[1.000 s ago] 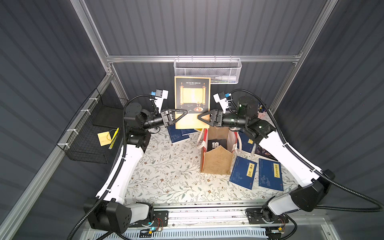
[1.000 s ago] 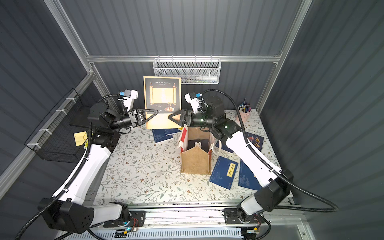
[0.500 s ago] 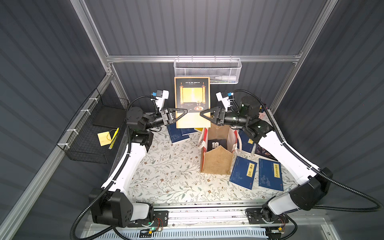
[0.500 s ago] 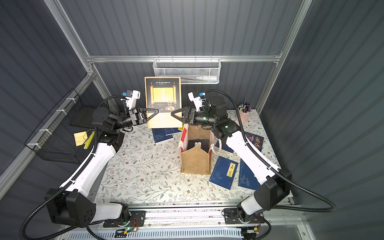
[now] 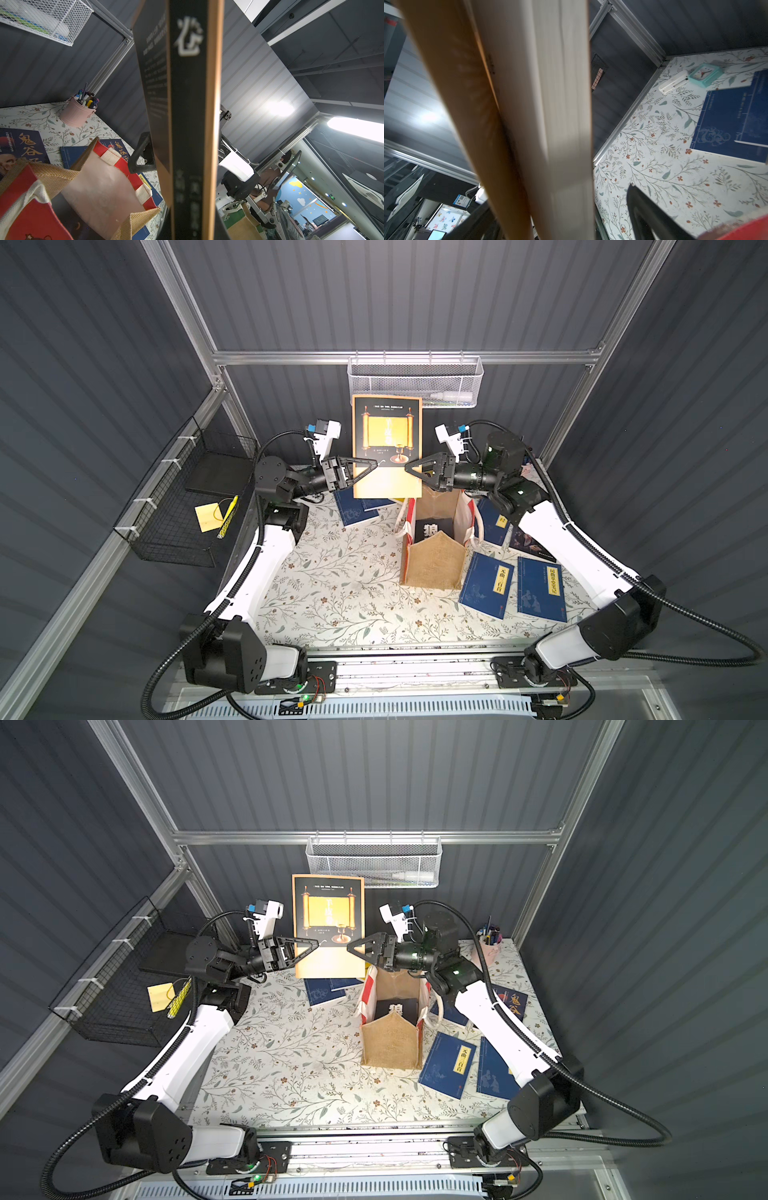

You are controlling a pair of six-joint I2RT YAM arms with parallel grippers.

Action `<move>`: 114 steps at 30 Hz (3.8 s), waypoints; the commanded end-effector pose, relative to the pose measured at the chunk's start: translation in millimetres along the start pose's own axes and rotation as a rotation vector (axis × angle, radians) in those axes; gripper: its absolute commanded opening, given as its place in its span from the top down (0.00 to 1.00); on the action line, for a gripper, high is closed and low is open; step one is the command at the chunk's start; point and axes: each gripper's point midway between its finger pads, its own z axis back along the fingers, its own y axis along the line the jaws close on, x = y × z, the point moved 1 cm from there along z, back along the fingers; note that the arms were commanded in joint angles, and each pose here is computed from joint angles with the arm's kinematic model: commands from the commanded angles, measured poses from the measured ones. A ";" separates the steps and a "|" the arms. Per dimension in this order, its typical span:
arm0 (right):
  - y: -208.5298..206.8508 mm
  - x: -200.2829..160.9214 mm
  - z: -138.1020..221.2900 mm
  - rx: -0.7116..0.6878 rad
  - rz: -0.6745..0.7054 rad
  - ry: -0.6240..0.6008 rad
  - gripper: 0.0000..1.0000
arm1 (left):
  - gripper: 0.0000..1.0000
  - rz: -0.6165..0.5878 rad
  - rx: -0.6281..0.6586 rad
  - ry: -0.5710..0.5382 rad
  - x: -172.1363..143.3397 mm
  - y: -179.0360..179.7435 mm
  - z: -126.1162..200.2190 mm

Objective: Put the books into the canvas bag
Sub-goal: Pick up the book from the center of the board, then adjust the canvas bag at the center of the board, then place the book in the canvas bag.

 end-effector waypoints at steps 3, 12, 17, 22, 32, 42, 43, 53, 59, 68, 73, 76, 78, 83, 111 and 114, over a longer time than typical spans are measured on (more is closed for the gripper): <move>19.8 -0.6 1.1 0.108 0.014 0.026 0.14 | 1.00 -0.046 -0.002 -0.003 -2.4 3.3 -2.2; 10.1 -0.1 16.4 0.054 -0.023 -0.002 0.52 | 1.00 0.007 0.100 0.023 -17.1 38.3 -1.3; -0.2 -4.3 26.5 -0.050 -0.025 -0.009 0.75 | 1.00 0.015 0.145 0.060 -31.1 48.4 -8.7; -1.6 -12.7 34.0 -0.103 -0.023 0.002 0.94 | 0.93 0.012 0.163 0.106 -43.2 52.7 -23.5; -18.7 -20.5 118.8 -0.526 -0.060 -0.069 1.00 | 0.42 0.026 0.357 0.110 -46.0 87.3 -22.9; -27.8 -38.9 175.4 -0.831 -0.038 -0.050 1.00 | 0.39 0.081 0.672 0.195 -82.4 153.1 -39.1; -31.5 -40.1 173.7 -0.828 -0.051 -0.050 1.00 | 0.39 0.076 0.675 0.221 -85.7 154.4 -48.0; -65.0 -50.8 149.2 -0.829 -0.118 0.033 1.00 | 0.56 0.137 0.751 0.364 -138.2 192.4 -76.1; -62.4 -52.9 134.8 -0.800 -0.110 0.079 1.00 | 0.93 0.087 0.807 0.345 -130.9 189.6 -67.0; -36.5 -24.8 142.1 -0.839 -0.063 0.046 1.00 | 1.00 0.043 0.829 0.312 -115.6 170.9 -59.8; -35.8 -29.3 121.6 -0.820 -0.041 0.088 1.00 | 1.00 0.047 0.842 0.306 -114.8 164.6 -54.5; -44.1 -38.3 104.4 -0.836 -0.028 0.143 1.00 | 1.00 0.056 0.842 0.299 -115.9 163.0 -53.0; -52.1 -47.6 94.3 -0.848 -0.027 0.194 1.00 | 1.00 0.059 0.842 0.298 -116.1 161.1 -52.0; -64.2 -69.3 82.4 -0.834 -0.051 0.294 1.00 | 1.00 0.057 0.874 0.284 -114.2 156.8 -43.8; -128.5 -148.9 -40.7 -0.736 -0.224 0.548 1.00 | 1.00 0.197 0.984 0.256 -138.8 150.7 -0.6; -138.7 -164.7 -53.6 -0.730 -0.239 0.588 1.00 | 1.00 0.225 0.987 0.254 -141.6 153.1 7.7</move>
